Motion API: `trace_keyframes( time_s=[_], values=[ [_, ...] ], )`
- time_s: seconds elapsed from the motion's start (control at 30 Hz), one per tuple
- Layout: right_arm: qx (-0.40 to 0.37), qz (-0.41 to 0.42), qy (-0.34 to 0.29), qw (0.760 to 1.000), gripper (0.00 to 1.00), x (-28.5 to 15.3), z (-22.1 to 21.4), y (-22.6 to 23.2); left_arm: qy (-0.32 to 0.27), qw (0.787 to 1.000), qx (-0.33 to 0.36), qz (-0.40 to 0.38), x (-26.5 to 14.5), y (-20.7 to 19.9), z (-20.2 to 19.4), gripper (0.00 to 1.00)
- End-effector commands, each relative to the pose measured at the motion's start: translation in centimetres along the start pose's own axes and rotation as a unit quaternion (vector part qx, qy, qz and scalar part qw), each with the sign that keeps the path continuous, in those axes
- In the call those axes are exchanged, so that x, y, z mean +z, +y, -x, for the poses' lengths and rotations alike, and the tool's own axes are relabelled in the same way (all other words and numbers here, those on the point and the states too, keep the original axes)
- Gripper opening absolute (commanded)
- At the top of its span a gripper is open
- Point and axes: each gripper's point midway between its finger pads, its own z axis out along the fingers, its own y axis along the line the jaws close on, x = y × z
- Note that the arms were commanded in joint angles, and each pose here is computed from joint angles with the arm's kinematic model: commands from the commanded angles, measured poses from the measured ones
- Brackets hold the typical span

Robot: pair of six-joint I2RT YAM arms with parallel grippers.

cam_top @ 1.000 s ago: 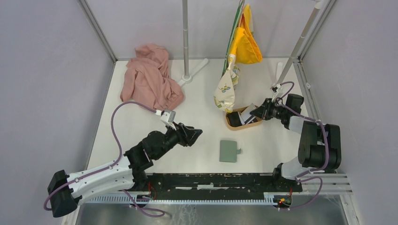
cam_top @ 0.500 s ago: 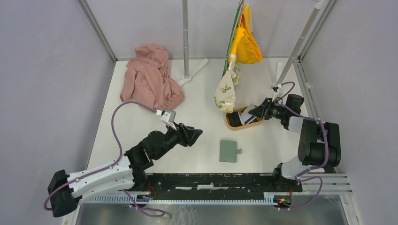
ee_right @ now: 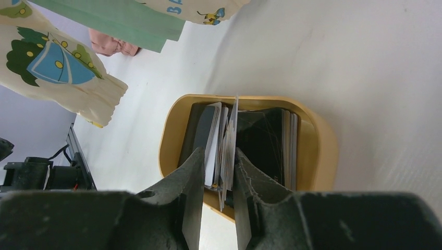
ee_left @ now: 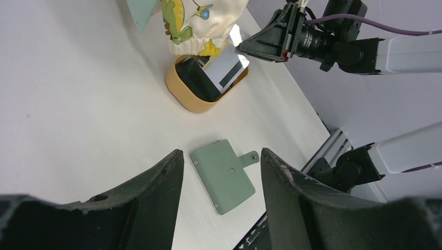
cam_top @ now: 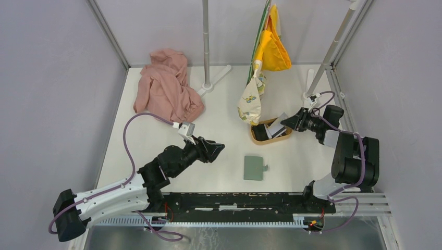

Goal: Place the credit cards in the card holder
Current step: Pick up the credit card from the storage box.

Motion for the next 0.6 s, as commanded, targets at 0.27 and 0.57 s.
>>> trace_keyframes(
  time_s=[0.27,0.57],
  values=[
    [-0.010,-0.049,-0.047,0.998,0.22,-1.7,1.8,-2.4,-0.033,0.999,-0.021,-0.031,-0.2,-1.9,2.2,0.62],
    [-0.029,-0.079,-0.066,0.994,0.07,-2.3,2.6,-3.3,-0.034,0.999,-0.022,-0.036,-0.5,-2.0,2.3,0.62]
  ],
)
